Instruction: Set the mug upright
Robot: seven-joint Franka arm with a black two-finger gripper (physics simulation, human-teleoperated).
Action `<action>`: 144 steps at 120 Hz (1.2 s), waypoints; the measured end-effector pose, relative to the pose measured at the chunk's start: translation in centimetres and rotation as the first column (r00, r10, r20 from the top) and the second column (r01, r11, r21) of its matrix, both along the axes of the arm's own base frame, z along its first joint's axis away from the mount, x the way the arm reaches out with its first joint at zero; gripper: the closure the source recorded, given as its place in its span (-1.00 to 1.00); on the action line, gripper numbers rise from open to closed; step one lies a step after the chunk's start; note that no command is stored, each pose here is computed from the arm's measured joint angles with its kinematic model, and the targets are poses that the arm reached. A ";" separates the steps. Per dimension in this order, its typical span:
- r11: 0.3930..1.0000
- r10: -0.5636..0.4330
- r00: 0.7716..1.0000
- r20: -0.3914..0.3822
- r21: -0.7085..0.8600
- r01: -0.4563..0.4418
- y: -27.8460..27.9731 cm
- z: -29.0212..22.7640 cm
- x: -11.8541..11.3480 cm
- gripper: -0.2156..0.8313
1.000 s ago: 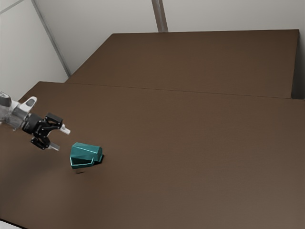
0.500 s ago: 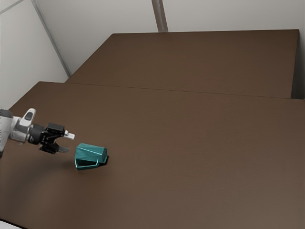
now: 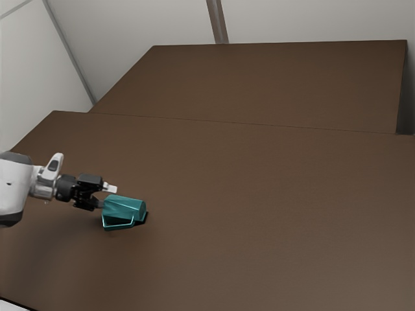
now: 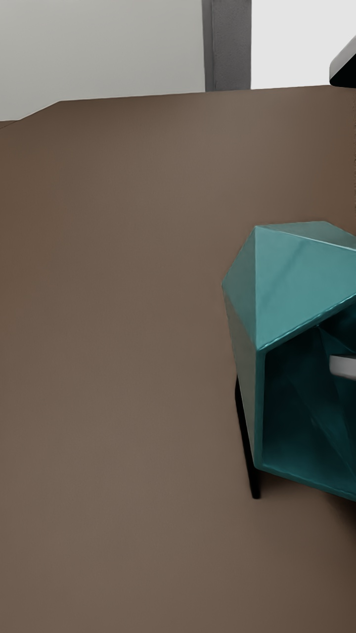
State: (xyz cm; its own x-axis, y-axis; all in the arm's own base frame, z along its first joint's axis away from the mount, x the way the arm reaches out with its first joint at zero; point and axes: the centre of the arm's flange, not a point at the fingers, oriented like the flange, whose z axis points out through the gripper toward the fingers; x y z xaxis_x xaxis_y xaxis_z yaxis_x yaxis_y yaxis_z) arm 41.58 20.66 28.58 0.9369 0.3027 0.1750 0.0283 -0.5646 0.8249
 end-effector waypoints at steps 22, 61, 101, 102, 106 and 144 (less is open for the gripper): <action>0.999 -0.037 0.999 0.019 0.000 0.037 -1.6 -0.6 0.6 -0.55; 0.999 -0.047 0.999 0.020 -0.009 0.047 -2.4 -1.3 0.7 0.26; 0.993 -0.012 0.999 0.041 -0.114 0.017 -3.7 -0.4 1.3 0.80; 0.993 -0.011 0.999 0.041 -0.119 0.016 -3.7 -0.3 1.3 0.81; 0.990 -0.008 0.999 0.040 -0.137 0.013 -3.9 -0.2 1.4 0.82; 0.974 -0.208 0.972 0.110 0.118 0.195 -1.4 10.1 7.0 0.88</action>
